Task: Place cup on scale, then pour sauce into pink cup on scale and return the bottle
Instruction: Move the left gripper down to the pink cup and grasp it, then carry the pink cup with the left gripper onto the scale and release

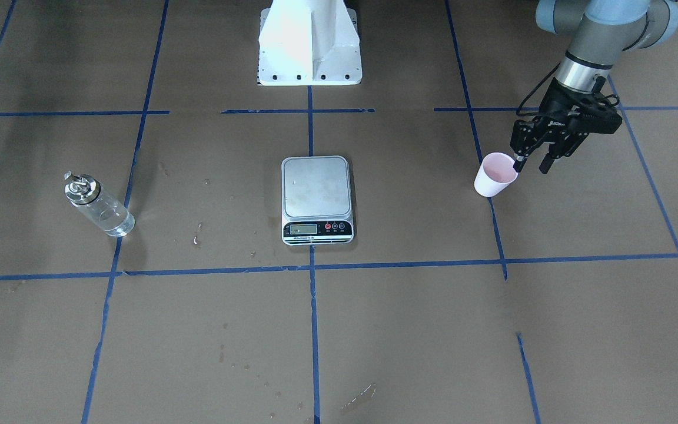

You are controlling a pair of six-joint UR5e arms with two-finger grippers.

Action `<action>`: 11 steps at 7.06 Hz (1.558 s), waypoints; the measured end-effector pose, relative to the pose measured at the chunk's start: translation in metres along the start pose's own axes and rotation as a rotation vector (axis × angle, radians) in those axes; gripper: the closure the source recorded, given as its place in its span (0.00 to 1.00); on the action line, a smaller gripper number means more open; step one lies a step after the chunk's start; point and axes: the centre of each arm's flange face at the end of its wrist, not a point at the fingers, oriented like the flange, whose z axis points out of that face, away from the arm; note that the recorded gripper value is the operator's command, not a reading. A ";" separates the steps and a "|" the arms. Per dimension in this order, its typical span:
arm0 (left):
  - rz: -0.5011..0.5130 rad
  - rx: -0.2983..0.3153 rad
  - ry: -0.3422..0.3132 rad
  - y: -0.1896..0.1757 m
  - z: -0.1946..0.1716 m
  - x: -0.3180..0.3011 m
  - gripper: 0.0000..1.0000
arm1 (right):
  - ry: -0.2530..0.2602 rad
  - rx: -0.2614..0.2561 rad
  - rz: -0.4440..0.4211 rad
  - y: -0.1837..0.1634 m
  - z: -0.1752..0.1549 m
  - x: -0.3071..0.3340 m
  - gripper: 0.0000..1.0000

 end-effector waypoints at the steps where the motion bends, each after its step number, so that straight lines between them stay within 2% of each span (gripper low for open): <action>1: 0.004 -0.015 -0.004 0.008 0.006 0.003 0.41 | 0.000 0.000 0.000 0.000 0.000 0.000 0.00; 2: 0.013 -0.033 -0.005 0.017 0.013 0.006 0.43 | 0.000 0.000 0.000 0.000 0.000 0.000 0.00; 3: 0.021 -0.050 -0.009 0.024 0.019 0.007 0.64 | 0.000 0.000 0.000 0.000 0.000 0.000 0.00; 4: 0.027 -0.060 -0.014 0.029 0.023 0.006 1.00 | 0.000 -0.001 0.001 0.001 0.000 0.000 0.00; 8: 0.048 -0.072 -0.017 0.028 0.020 0.017 1.00 | 0.001 -0.004 0.002 0.003 0.001 0.002 0.00; 10: 0.069 -0.082 -0.022 0.004 0.001 0.085 1.00 | 0.001 -0.005 0.004 0.004 0.001 0.002 0.00; 11: 0.064 -0.093 -0.018 -0.014 -0.008 0.148 1.00 | 0.002 -0.005 0.005 0.005 0.001 0.002 0.00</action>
